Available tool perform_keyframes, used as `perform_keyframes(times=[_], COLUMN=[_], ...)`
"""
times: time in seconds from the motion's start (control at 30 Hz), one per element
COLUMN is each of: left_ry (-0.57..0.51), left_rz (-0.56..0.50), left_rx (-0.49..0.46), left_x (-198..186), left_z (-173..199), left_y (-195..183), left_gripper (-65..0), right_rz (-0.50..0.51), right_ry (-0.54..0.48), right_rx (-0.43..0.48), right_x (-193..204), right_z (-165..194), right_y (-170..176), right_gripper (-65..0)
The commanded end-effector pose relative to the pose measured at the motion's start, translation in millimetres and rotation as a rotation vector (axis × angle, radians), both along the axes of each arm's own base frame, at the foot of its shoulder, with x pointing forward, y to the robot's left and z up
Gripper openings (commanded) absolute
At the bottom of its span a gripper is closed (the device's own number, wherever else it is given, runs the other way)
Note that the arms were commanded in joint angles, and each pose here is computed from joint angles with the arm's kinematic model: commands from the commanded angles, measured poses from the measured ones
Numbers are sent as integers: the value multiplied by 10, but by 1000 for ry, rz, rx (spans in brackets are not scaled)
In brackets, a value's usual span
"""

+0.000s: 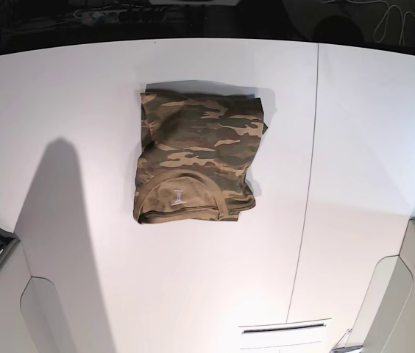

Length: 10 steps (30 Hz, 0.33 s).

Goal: Fold the T-shirt properly

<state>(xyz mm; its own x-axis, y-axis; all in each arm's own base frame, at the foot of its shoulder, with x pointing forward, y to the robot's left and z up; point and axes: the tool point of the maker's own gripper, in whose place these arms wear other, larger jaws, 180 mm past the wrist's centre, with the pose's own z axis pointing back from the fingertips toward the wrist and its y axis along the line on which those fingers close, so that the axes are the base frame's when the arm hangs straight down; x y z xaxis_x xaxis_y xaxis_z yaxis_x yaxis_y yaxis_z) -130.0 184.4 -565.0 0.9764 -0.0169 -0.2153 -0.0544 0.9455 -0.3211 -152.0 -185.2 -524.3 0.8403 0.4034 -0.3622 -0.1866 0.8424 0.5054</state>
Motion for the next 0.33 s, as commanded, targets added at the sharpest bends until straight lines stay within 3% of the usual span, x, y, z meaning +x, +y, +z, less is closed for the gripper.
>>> perform_keyframes(times=[0.0, 0.3], left_ry=[12, 29], left_rz=[-6, 16], left_rx=[-11, -8], left_x=[-26, 37], left_z=[-14, -182], left_y=[-24, -290], left_gripper=[-532, -532], right_rz=[16, -20], right_ry=[10, 1], right_rx=[-9, -45], right_x=[-27, 248], right_z=[-24, -275], right_y=[-39, -6], right_gripper=[-650, -650])
